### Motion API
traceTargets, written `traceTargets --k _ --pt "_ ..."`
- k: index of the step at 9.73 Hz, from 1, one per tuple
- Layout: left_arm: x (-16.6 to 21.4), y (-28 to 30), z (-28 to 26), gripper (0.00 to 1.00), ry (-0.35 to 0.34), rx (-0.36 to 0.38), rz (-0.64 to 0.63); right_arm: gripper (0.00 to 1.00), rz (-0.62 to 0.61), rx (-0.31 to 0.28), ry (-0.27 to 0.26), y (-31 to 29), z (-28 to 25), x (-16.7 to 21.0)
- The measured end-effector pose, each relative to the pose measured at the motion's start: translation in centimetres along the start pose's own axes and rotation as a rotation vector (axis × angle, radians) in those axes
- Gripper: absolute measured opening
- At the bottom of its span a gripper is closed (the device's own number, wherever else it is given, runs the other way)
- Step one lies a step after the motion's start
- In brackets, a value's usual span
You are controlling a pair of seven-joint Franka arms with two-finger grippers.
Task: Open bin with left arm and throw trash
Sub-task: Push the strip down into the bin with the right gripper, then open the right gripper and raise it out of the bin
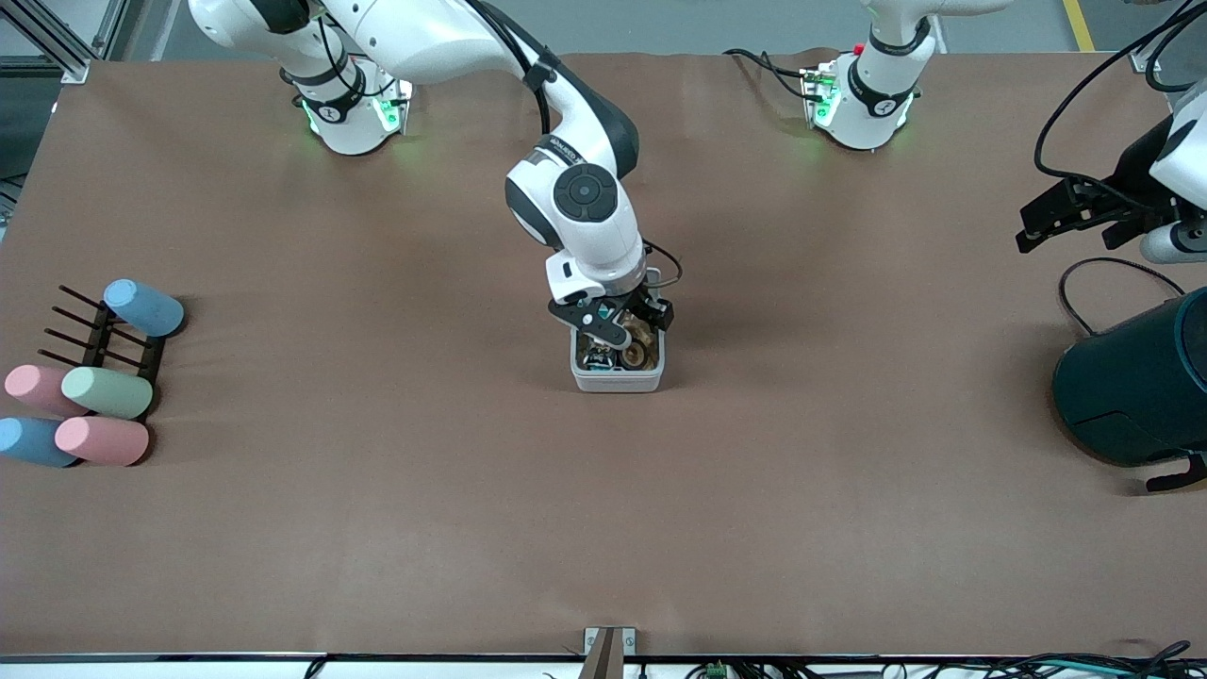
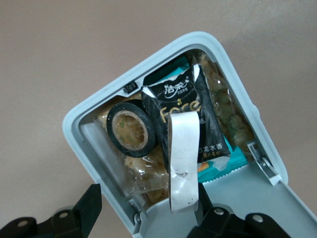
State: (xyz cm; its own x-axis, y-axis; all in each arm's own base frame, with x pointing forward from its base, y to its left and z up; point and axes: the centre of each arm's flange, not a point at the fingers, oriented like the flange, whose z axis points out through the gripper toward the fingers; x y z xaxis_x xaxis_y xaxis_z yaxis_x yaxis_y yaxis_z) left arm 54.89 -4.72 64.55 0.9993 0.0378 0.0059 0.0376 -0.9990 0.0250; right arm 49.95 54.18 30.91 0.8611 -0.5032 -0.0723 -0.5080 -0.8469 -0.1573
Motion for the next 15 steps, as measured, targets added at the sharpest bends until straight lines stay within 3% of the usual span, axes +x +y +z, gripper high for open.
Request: traceTargets --k 3,7,10,13,15 --pt "0.0 0.0 0.0 1.0 0.0 0.0 0.0 0.86 -0.006 -0.005 -0.001 0.0 0.3 -0.1" --pt "0.0 0.0 0.0 1.0 0.0 0.0 0.0 0.9 0.006 -0.123 -0.015 1.1 0.0 1.3" --pt "0.0 0.0 0.0 1.0 0.0 0.0 0.0 0.91 0.025 -0.118 -0.014 1.0 -0.6 2.1" --pt "0.0 -0.2 0.0 1.0 0.001 0.0 -0.004 0.93 0.093 -0.107 -0.005 1.8 -3.7 7.1" --pt "0.0 -0.3 0.0 1.0 0.001 0.0 -0.005 0.92 0.163 -0.068 0.015 3.3 -9.6 11.9"
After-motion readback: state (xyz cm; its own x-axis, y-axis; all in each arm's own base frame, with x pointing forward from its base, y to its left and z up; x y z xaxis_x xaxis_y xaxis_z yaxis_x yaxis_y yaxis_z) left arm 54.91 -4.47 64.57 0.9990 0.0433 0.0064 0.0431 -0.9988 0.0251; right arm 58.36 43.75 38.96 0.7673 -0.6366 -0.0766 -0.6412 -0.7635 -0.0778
